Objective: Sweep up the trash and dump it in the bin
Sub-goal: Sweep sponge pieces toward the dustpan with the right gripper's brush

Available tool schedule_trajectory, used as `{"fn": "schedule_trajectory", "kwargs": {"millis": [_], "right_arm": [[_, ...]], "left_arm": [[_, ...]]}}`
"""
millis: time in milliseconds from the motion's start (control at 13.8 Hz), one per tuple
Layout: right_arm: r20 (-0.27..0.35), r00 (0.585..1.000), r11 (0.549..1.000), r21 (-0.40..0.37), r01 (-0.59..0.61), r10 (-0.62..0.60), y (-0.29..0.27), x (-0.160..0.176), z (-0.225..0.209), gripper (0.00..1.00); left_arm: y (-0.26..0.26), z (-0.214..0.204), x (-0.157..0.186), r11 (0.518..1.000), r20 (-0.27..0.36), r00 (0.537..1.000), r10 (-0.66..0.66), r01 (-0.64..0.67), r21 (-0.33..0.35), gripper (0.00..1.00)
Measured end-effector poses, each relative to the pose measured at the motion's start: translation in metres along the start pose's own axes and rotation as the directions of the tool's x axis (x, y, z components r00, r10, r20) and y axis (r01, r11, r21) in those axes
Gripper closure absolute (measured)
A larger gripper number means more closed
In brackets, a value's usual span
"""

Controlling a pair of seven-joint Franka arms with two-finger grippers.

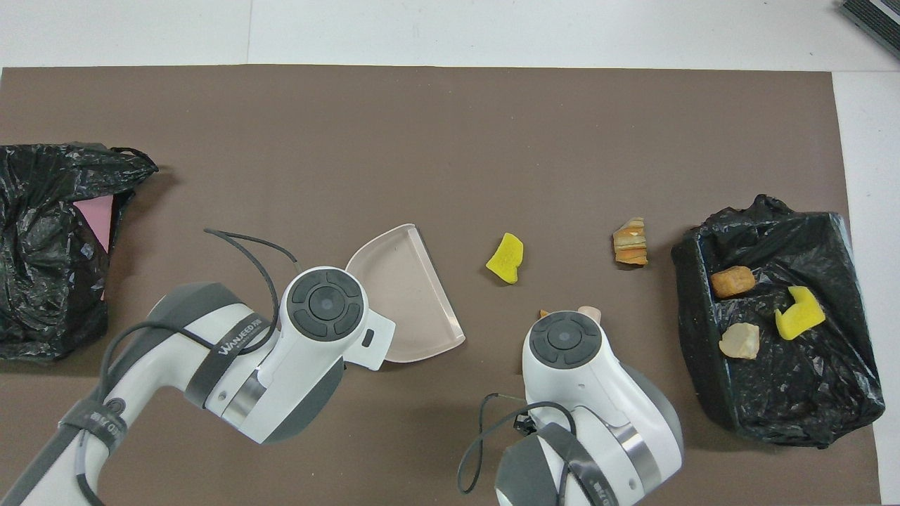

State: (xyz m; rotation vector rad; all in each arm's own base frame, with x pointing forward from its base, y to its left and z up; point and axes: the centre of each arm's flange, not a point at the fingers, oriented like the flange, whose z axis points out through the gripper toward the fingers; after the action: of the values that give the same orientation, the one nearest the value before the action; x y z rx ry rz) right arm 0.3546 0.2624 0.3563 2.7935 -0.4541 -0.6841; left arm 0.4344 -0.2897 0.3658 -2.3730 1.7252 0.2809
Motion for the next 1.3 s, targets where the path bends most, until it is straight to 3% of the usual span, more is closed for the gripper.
{"fn": "schedule_trajectory", "kwargs": {"millis": [289,578,795,1012,1302], "right_arm": [[-0.047,0.998,0.996,0.083,0.038,-0.034,-0.023,-0.004,0.003,0.74],[-0.086,0.985,0.976,0.148,0.161,-0.150,-0.040,0.006,-0.013,0.74],[-0.062,0.973,0.951,0.210,0.229,-0.221,-0.056,-0.003,-0.023,0.74],[-0.079,0.959,0.938,0.203,0.282,-0.271,-0.074,-0.028,-0.027,0.74],[-0.097,0.956,0.930,0.223,0.292,-0.277,-0.075,-0.031,-0.051,0.74]], "left_arm": [[0.029,-0.008,0.020,0.996,0.002,0.997,0.083,-0.083,0.027,0.69],[0.035,-0.008,0.023,0.984,0.005,0.984,0.175,-0.175,0.031,0.69],[0.036,-0.003,0.023,0.979,0.005,0.979,0.202,-0.202,0.029,0.69],[0.033,0.002,0.021,0.975,-0.013,0.976,0.217,-0.216,0.040,0.69],[0.019,0.009,0.015,0.970,-0.044,0.970,0.237,-0.235,0.057,0.69]]}}
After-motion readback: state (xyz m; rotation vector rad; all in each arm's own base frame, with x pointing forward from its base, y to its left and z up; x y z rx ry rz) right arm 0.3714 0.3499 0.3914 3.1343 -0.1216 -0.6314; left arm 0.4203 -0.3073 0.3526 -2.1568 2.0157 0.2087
